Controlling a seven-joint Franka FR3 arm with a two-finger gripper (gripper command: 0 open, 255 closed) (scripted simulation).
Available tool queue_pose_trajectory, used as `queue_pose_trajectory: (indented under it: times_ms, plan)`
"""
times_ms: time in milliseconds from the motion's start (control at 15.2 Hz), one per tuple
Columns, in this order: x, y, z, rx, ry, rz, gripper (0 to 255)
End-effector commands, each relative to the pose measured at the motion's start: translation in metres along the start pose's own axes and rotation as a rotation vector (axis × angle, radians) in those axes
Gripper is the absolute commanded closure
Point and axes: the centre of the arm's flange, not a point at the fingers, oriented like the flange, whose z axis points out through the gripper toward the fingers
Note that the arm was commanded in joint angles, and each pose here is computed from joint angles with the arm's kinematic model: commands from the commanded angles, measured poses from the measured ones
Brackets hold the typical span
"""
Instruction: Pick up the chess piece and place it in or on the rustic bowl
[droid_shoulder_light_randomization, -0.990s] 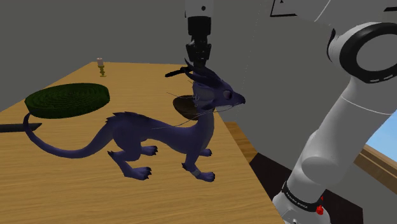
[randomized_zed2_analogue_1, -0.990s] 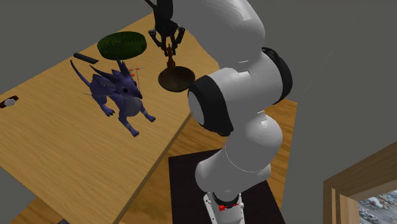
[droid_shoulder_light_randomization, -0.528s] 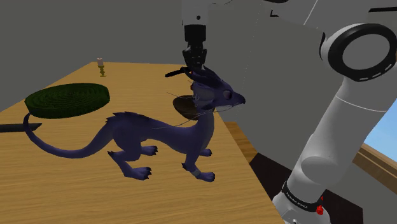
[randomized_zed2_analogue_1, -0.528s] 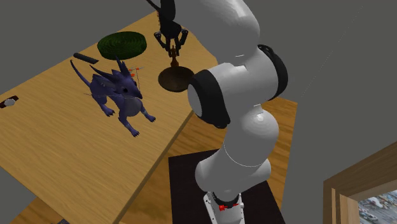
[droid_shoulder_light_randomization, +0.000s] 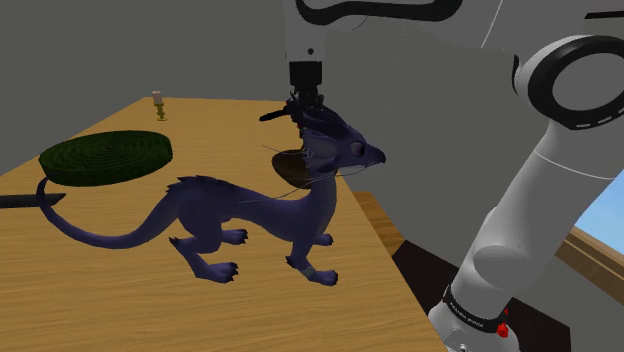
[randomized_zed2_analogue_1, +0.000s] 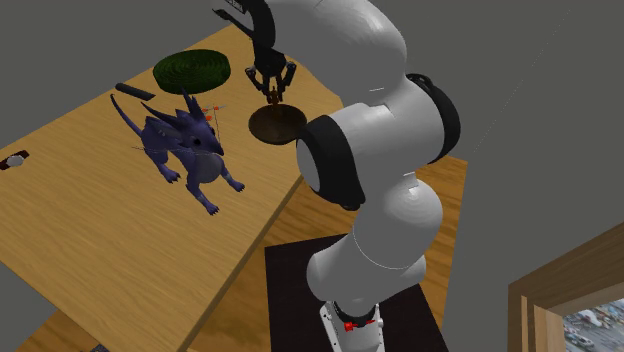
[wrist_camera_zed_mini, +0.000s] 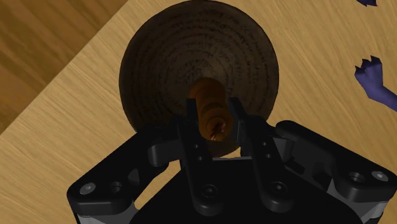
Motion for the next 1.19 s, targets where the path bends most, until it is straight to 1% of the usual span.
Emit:
queue_pose_trajectory:
  times_ms: [0, 132, 594, 660, 990, 1122]
  plan:
    - [0.002, 0.001, 0.010, 0.000, 0.001, 0.000, 255]
    - [0.003, 0.001, 0.018, 0.000, 0.001, 0.000, 255]
    - [0.003, 0.001, 0.018, 0.000, 0.001, 0.000, 255]
    - [0.003, 0.001, 0.018, 0.000, 0.001, 0.000, 0]
    - [0.003, 0.001, 0.018, 0.000, 0.001, 0.000, 0]
    - [0.003, 0.001, -0.008, 0.000, 0.001, 0.000, 0]
